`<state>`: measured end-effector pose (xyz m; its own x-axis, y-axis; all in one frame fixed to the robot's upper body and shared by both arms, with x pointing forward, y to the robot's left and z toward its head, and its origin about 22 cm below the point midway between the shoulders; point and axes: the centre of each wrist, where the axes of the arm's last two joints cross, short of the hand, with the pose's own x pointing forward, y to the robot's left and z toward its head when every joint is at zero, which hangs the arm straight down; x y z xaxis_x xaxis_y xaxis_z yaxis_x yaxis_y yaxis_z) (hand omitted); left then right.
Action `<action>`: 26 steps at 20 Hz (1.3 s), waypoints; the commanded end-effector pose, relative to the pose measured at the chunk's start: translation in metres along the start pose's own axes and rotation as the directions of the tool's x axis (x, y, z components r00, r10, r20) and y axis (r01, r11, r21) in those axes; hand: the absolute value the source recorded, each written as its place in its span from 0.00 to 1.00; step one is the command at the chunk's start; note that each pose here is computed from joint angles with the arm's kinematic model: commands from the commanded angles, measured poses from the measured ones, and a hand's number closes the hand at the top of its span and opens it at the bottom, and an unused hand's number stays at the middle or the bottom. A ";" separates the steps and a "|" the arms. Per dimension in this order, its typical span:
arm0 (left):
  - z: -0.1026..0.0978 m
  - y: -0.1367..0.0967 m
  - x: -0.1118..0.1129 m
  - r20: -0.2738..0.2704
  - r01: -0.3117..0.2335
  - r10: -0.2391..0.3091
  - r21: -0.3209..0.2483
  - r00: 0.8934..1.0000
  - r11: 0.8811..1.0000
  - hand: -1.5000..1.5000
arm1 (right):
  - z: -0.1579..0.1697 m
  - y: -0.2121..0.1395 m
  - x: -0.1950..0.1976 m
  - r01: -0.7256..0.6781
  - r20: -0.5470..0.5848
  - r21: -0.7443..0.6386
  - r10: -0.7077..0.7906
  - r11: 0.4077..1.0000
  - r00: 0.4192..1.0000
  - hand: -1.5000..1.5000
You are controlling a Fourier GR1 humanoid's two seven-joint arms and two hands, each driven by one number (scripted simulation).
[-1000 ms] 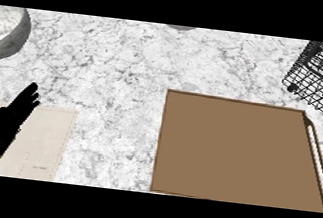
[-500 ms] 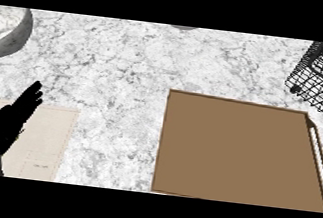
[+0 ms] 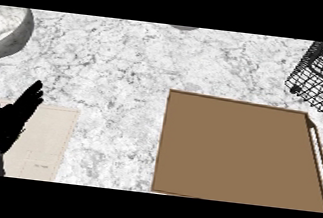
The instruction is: Pick the bell pepper from the tray and place it in the tiered basket
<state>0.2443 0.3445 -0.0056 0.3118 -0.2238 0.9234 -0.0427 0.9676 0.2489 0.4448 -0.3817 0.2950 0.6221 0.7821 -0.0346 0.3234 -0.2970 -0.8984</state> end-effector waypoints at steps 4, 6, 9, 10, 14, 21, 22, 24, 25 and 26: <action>-0.003 -0.001 0.008 -0.005 -0.012 0.012 -0.003 1.000 1.000 0.50 | -0.005 0.000 -0.017 -0.119 0.048 0.088 0.116 0.989 0.992 1.00; 0.001 0.004 -0.005 -0.007 -0.006 0.006 0.004 1.000 1.000 0.50 | -0.007 0.004 -0.031 -0.103 0.038 0.125 0.099 0.987 0.994 1.00; 0.006 0.003 -0.004 -0.018 -0.004 0.004 -0.012 1.000 1.000 0.50 | -0.007 0.006 -0.030 -0.028 -0.089 0.275 0.055 0.961 0.995 1.00; 0.006 -0.011 -0.011 -0.016 -0.008 0.008 -0.003 1.000 1.000 0.50 | 0.001 0.029 -0.032 -0.076 -0.079 0.351 0.111 0.933 0.991 1.00; 0.005 -0.004 0.005 -0.006 0.002 -0.002 0.003 1.000 1.000 0.50 | 0.004 0.038 -0.039 -0.045 -0.201 0.477 0.160 0.878 0.966 0.00; 0.000 -0.010 -0.007 -0.012 0.005 -0.006 -0.008 1.000 1.000 0.50 | -0.005 0.024 -0.056 0.116 -0.315 0.367 0.006 0.923 0.949 0.00; 0.019 -0.004 -0.026 -0.044 -0.007 0.007 -0.018 0.999 1.000 0.50 | -0.008 0.016 -0.055 0.129 -0.313 0.335 -0.018 0.933 0.949 0.00; 0.005 0.001 -0.018 -0.008 -0.013 0.013 0.005 1.000 1.000 0.50 | -0.010 0.006 -0.050 0.184 -0.316 0.254 -0.098 0.950 0.944 0.00; 0.015 -0.005 -0.019 -0.029 0.002 -0.002 0.006 1.000 1.000 0.50 | -0.006 0.014 -0.041 0.217 -0.326 0.196 -0.145 0.956 0.934 0.00; 0.011 -0.002 -0.013 -0.018 -0.023 0.022 -0.010 1.000 1.000 0.50 | -0.019 -0.020 -0.052 0.246 -0.346 0.140 -0.186 0.959 0.920 0.00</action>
<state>0.2373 0.3420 -0.0092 0.3014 -0.2201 0.9278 -0.0398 0.9692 0.2429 0.4243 -0.4269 0.2914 0.7942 0.5851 0.1642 0.2070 -0.0065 -0.9783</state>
